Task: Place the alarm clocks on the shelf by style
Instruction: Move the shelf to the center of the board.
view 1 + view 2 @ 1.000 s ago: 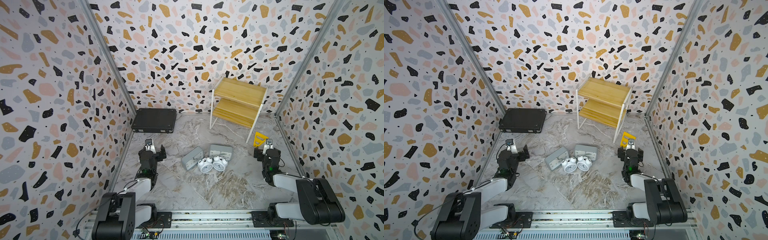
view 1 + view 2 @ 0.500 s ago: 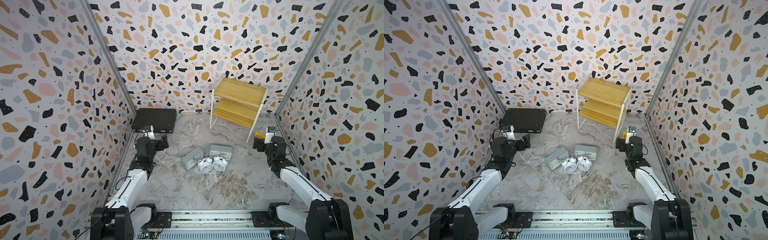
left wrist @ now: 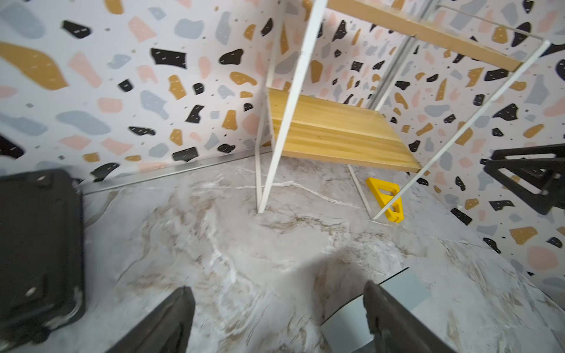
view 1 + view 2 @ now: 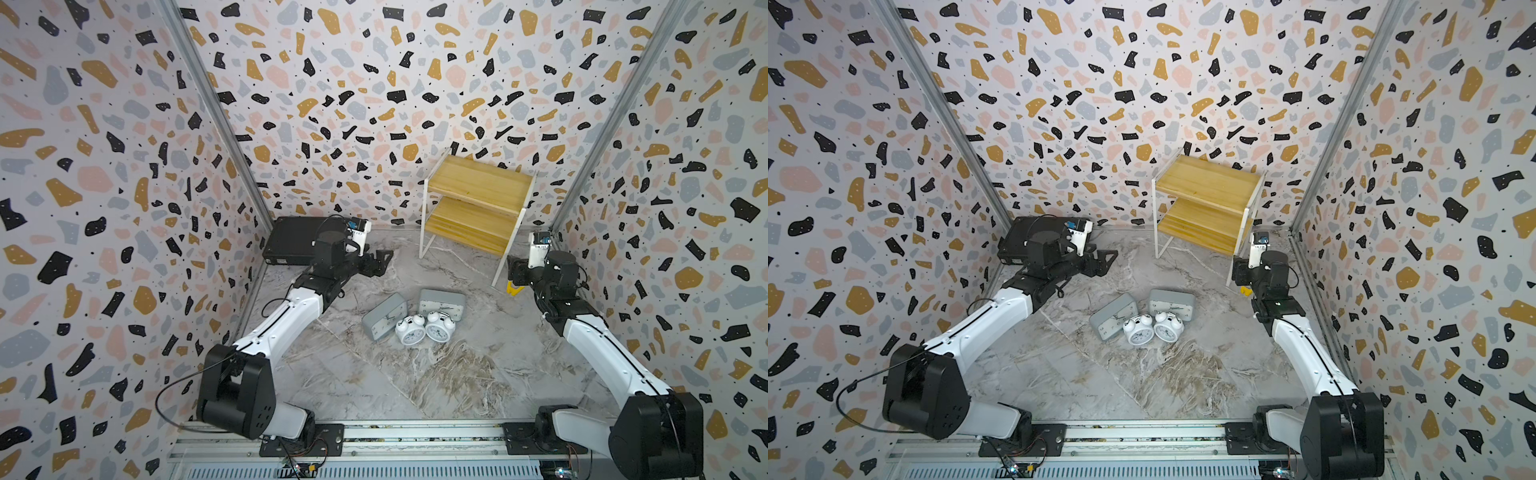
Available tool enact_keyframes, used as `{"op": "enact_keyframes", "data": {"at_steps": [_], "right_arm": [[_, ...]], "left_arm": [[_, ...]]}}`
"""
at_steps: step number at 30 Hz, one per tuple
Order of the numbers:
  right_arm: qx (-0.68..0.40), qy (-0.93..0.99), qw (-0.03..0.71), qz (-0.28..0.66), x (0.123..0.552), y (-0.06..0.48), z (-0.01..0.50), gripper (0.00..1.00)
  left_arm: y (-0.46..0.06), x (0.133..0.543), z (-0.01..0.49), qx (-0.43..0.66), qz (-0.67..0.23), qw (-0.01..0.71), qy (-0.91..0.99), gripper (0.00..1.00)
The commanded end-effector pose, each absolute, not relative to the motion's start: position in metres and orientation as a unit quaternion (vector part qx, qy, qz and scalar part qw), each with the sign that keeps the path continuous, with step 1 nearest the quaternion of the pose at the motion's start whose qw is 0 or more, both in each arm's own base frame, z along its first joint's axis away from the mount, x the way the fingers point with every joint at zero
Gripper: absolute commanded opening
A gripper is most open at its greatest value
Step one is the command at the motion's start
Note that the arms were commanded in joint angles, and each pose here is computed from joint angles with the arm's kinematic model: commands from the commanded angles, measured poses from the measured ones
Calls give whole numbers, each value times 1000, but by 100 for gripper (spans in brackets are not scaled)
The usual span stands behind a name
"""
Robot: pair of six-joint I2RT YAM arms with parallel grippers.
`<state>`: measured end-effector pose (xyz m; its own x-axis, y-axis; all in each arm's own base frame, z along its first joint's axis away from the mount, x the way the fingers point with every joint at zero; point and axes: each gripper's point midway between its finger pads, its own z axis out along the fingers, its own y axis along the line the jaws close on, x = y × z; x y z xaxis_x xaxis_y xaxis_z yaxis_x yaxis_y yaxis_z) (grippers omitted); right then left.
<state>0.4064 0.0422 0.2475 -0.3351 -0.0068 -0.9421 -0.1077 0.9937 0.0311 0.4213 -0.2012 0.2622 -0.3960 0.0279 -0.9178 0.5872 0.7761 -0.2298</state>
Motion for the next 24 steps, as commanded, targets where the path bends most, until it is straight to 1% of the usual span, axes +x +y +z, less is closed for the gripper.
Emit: {"op": "enact_keyframes", "data": {"at_steps": [1, 4, 9, 14, 15, 20, 22, 24], "right_arm": [[-38, 792, 608, 47, 417, 44, 275, 68], [-32, 780, 623, 48, 423, 43, 282, 68], [-26, 762, 645, 61, 434, 46, 293, 66], [-27, 750, 658, 69, 440, 49, 299, 58], [-28, 748, 660, 68, 442, 49, 300, 58], [-29, 744, 664, 70, 449, 50, 304, 58], [-30, 743, 665, 70, 452, 51, 304, 57], [-30, 740, 668, 69, 454, 51, 306, 57]], "left_arm": [[-231, 430, 274, 248, -284, 517, 768, 88], [-253, 445, 280, 270, -293, 513, 760, 85], [-278, 477, 286, 282, -295, 519, 751, 83], [-293, 504, 289, 292, -300, 524, 741, 77], [-297, 509, 288, 294, -303, 522, 741, 75], [-309, 529, 289, 298, -313, 522, 735, 71], [-313, 535, 290, 299, -319, 521, 733, 67], [-318, 540, 290, 301, -326, 518, 731, 67]]}}
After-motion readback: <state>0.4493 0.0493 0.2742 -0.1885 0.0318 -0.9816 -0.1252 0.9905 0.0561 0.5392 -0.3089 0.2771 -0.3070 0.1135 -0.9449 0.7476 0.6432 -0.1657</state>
